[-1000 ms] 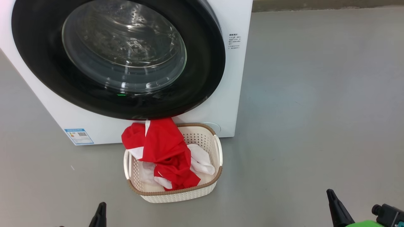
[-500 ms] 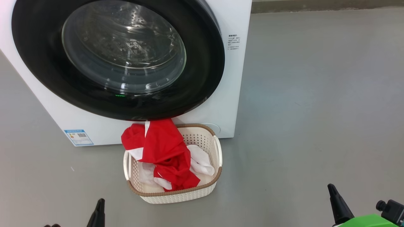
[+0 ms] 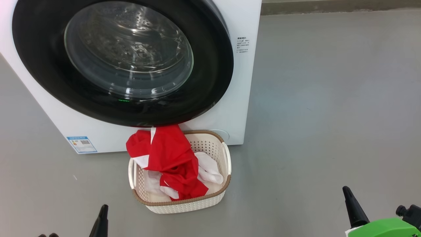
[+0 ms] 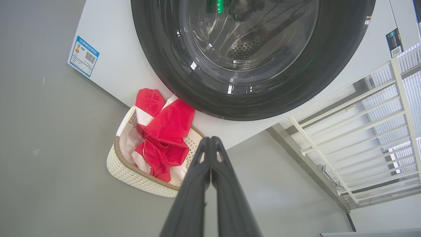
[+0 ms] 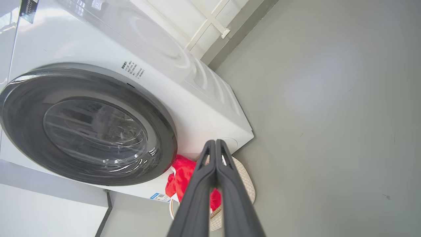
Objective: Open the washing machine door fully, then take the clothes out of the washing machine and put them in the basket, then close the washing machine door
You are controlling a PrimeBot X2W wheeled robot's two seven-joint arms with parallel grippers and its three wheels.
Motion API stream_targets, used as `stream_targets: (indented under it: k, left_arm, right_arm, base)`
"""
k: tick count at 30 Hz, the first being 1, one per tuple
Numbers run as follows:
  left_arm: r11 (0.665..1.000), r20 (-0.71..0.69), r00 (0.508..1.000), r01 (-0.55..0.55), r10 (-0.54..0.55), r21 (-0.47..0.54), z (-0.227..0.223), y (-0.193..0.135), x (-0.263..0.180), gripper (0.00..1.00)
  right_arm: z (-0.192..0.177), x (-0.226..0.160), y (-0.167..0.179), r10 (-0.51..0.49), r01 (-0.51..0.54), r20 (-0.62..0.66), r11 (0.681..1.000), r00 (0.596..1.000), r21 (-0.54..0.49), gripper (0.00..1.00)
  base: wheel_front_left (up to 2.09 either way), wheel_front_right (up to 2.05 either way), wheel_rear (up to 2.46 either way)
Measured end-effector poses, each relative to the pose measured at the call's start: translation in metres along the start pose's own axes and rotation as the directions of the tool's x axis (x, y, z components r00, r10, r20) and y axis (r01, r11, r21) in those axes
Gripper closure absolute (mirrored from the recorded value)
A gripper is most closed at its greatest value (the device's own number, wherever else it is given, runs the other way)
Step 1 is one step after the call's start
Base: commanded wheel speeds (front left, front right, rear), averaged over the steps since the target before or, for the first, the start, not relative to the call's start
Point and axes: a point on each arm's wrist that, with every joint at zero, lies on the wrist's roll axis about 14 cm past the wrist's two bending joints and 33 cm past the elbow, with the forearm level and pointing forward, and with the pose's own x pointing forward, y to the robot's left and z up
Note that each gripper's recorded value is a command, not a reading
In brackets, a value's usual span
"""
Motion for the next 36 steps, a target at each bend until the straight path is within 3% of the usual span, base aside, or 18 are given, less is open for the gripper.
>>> stream_targets:
  k: [23, 36]
  left_arm:
    - [0.971, 0.003, 1.000, 0.026, -0.026, -0.238, 0.006, -0.011, 0.006, 1.00]
    - [0.924, 0.003, 0.998, 0.055, -0.059, -0.377, 0.010, -0.021, 0.011, 1.00]
  right_arm:
    - [0.012, 0.008, 0.015, 0.036, -0.039, 0.017, 0.978, 0.999, 0.204, 1.00]
    - [0.018, 0.012, 0.026, 0.071, -0.075, 0.025, 0.941, 0.997, 0.329, 1.00]
  base:
    - [0.00, 0.00, 0.00]
    - [0.00, 0.00, 0.00]
